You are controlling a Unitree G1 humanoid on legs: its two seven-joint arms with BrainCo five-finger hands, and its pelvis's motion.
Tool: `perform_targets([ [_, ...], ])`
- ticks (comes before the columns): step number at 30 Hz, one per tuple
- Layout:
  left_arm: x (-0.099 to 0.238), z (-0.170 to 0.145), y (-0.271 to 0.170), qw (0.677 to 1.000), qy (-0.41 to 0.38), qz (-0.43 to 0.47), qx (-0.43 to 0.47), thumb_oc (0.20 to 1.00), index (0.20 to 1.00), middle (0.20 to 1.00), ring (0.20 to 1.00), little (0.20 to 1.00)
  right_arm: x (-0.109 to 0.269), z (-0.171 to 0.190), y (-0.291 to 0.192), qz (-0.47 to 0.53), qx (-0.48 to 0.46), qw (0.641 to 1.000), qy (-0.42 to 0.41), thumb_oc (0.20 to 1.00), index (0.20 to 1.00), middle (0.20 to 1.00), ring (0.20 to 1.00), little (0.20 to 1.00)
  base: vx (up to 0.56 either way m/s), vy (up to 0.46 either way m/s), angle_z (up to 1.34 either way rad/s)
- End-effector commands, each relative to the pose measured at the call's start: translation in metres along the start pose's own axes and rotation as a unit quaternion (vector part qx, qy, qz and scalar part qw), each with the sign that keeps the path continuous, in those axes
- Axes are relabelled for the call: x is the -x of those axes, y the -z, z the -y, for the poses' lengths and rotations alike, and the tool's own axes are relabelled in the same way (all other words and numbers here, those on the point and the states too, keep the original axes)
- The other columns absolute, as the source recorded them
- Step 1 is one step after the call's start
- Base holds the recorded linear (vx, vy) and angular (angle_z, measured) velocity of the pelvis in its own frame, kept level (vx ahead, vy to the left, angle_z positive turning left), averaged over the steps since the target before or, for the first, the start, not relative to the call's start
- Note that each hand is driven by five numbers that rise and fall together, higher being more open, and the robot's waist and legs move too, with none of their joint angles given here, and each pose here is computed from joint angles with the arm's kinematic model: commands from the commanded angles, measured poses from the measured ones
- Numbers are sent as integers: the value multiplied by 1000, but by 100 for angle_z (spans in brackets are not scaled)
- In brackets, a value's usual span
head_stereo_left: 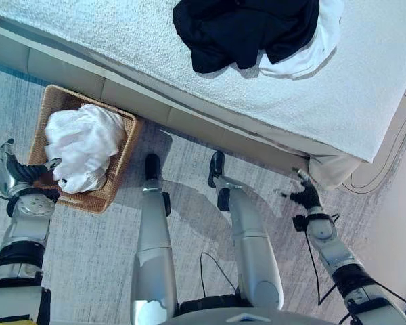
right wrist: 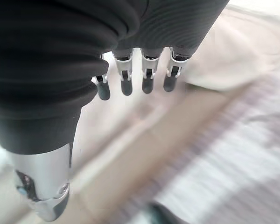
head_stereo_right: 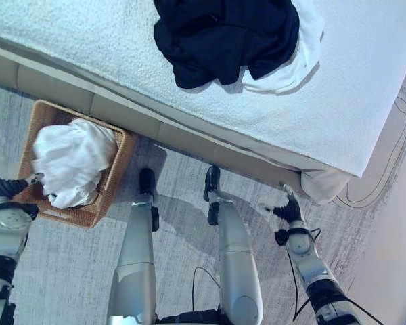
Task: Pick up clothes into the bucket
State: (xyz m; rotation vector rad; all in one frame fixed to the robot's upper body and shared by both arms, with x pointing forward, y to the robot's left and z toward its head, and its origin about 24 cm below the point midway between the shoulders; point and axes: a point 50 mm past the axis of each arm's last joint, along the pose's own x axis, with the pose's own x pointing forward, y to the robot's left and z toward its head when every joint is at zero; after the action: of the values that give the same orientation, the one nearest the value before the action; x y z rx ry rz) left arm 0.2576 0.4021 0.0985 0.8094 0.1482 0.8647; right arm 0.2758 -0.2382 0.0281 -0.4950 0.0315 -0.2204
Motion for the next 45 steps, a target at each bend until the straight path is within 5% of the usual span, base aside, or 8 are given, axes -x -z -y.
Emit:
perform_targets([
  [1, 1, -19, 16, 1000, -20, -13, -7, 1000, 1000, 1000, 1000, 1000, -2, 36, -22, 67, 27, 995, 74, 1000, 1000, 1000, 1000, 1000, -65, 36, 5],
  [6, 16, -6, 16, 1000, 7, -2, 28, 1000, 1000, 1000, 1000, 1000, -6, 60, -62, 155, 31, 977, 144, 1000, 1000, 1000, 1000, 1000, 8, 22, 0],
  [11, 44, 32, 2, 979, 103, 17, 175, 1000, 1000, 1000, 1000, 1000, -33, 93, -123, 246, 60, 944, 212, 1000, 1000, 1000, 1000, 1000, 3, 18, 6],
  [20, 94, 100, 6, 938, 244, -31, 242, 1000, 1000, 1000, 1000, 1000, -85, 123, -182, 248, 94, 928, 262, 1000, 1000, 1000, 1000, 1000, 0, -28, 24],
  [30, 149, 140, 16, 906, 344, -71, 236, 1000, 1000, 1000, 1000, 1000, -120, 188, -165, 42, 132, 946, 295, 1000, 1000, 1000, 1000, 1000, 27, -109, 37],
  [41, 169, 159, 20, 890, 383, -106, 225, 1000, 1000, 1000, 1000, 1000, -119, 194, -127, -115, 435, 875, 179, 1000, 1000, 1000, 1000, 1000, 15, -68, 14],
  [43, 170, 162, 16, 885, 392, -105, 229, 1000, 1000, 1000, 1000, 1000, -120, 191, -127, -128, 458, 865, 161, 545, 545, 545, 545, 545, 10, -35, 4],
  [45, 173, 165, 13, 881, 399, -106, 231, 1000, 1000, 1000, 1000, 1000, -121, 189, -126, -130, 450, 869, 161, 200, 200, 200, 200, 200, 0, 0, 0],
])
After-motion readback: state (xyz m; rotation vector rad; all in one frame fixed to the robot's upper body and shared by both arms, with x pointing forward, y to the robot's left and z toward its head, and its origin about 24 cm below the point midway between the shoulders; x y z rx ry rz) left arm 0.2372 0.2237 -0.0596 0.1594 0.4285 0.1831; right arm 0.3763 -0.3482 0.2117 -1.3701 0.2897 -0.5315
